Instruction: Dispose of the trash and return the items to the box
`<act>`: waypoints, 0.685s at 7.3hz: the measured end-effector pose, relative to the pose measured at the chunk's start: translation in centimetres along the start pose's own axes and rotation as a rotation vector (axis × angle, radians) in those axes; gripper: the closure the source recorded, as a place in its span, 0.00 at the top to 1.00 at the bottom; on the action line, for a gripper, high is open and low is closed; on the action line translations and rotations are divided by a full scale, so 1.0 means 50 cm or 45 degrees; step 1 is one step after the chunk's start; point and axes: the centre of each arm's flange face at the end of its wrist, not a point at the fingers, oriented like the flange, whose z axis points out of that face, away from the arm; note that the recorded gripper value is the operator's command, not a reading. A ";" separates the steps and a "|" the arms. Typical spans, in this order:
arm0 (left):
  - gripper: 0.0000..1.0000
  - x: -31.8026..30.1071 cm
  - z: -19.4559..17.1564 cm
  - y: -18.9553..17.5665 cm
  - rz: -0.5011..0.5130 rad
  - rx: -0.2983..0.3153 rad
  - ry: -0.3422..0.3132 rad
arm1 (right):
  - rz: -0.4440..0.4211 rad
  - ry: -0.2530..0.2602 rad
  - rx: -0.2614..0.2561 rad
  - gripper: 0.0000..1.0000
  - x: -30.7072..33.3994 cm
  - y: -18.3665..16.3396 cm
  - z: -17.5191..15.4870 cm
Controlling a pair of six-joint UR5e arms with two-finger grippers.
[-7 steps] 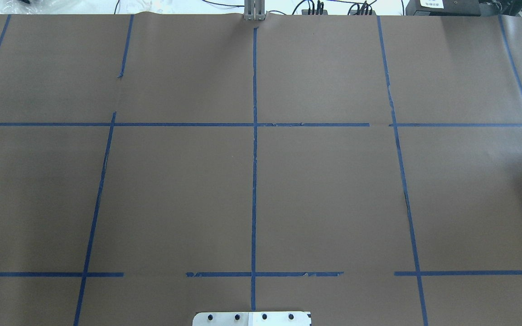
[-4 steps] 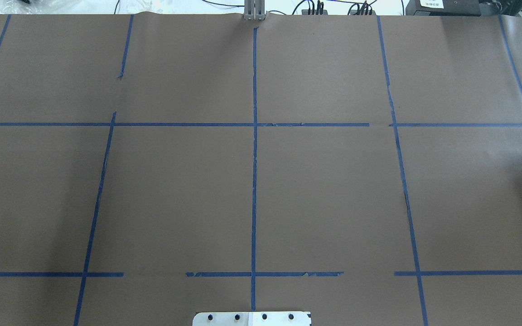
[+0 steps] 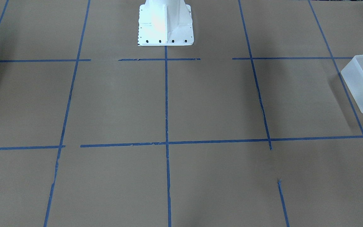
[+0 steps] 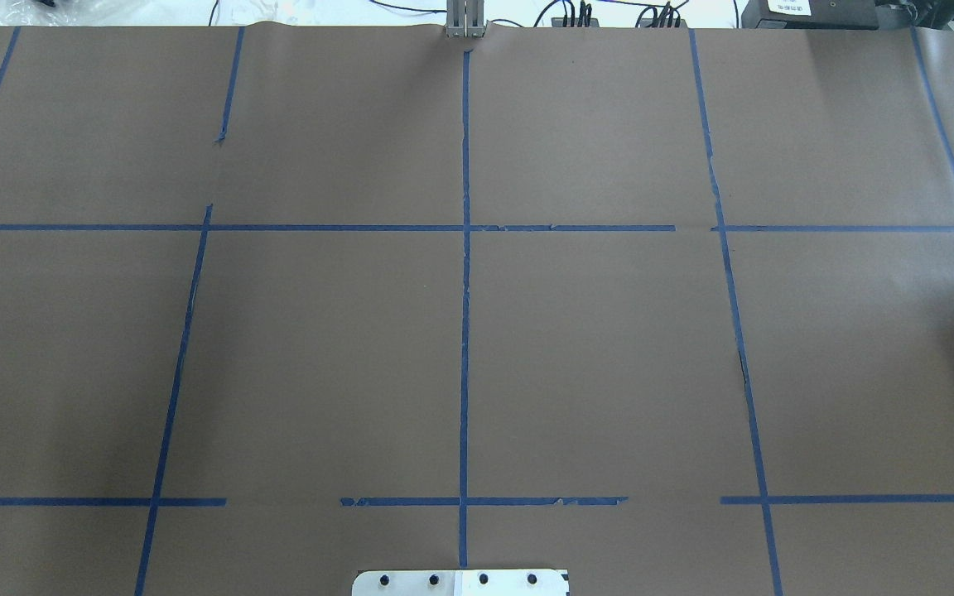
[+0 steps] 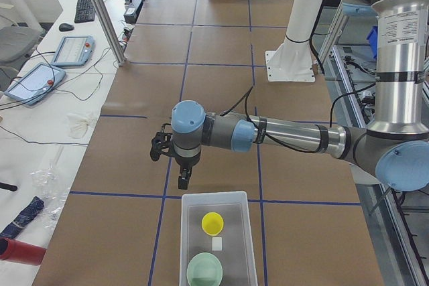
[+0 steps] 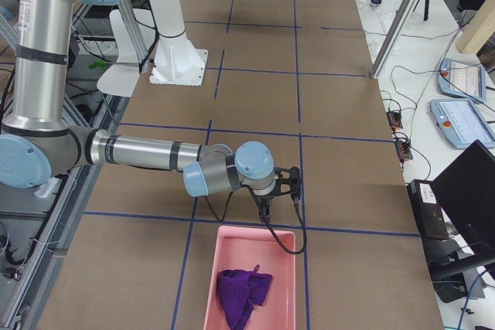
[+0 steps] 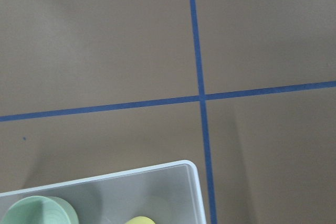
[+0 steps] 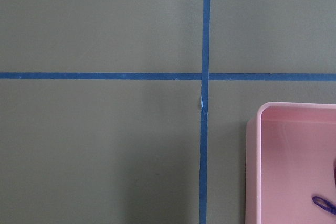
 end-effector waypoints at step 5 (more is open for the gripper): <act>1.00 -0.001 0.002 -0.003 0.006 0.000 0.006 | 0.069 -0.037 -0.063 1.00 0.030 0.011 0.028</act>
